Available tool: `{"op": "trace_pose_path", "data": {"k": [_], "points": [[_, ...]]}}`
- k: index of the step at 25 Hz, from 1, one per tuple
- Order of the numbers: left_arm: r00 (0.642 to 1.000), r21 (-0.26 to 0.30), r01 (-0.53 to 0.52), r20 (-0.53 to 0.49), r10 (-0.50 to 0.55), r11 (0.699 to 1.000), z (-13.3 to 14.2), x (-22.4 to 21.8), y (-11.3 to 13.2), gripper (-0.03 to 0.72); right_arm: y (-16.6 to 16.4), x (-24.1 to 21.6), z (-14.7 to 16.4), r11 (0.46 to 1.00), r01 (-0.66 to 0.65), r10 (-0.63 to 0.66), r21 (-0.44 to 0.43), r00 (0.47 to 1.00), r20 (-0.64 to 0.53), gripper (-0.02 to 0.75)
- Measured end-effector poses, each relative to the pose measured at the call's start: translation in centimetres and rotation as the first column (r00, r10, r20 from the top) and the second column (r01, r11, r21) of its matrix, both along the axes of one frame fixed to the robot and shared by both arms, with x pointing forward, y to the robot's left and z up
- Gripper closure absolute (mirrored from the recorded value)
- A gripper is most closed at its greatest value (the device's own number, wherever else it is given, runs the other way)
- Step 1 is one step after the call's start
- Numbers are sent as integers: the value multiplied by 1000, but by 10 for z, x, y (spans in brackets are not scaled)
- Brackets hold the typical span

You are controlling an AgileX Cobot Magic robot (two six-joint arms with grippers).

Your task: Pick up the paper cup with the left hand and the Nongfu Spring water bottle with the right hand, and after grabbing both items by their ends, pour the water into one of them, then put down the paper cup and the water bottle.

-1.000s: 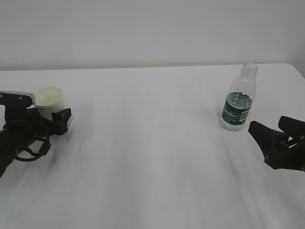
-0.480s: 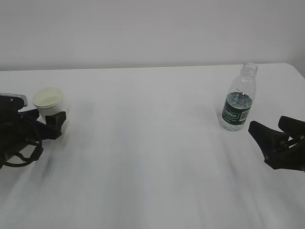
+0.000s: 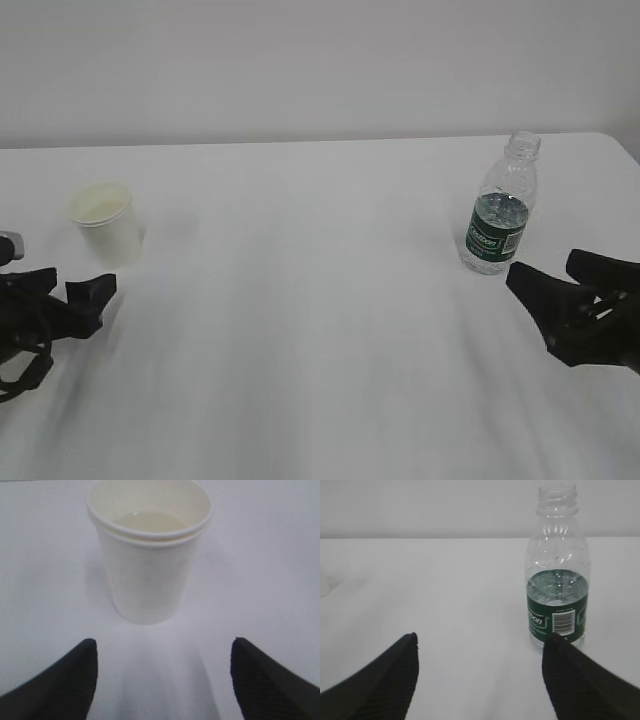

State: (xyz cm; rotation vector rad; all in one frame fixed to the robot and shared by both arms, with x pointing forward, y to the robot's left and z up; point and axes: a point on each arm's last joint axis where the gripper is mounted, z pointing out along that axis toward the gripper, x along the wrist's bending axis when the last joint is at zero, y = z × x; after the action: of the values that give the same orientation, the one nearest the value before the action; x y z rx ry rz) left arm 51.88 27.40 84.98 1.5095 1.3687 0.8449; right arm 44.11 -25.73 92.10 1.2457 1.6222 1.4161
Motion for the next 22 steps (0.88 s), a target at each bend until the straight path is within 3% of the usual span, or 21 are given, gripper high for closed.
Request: {"op": "trace_pose_path", "data": {"k": [9, 22], "points": [[1000, -9, -3, 10, 3, 1000, 21, -29, 2, 99, 5, -3, 1, 998, -61, 61, 7, 998, 0, 152], [961, -47, 43, 275, -28, 998, 91, -36, -2, 111, -1, -10, 48, 1000, -2, -4, 29, 977, 211, 165]]}}
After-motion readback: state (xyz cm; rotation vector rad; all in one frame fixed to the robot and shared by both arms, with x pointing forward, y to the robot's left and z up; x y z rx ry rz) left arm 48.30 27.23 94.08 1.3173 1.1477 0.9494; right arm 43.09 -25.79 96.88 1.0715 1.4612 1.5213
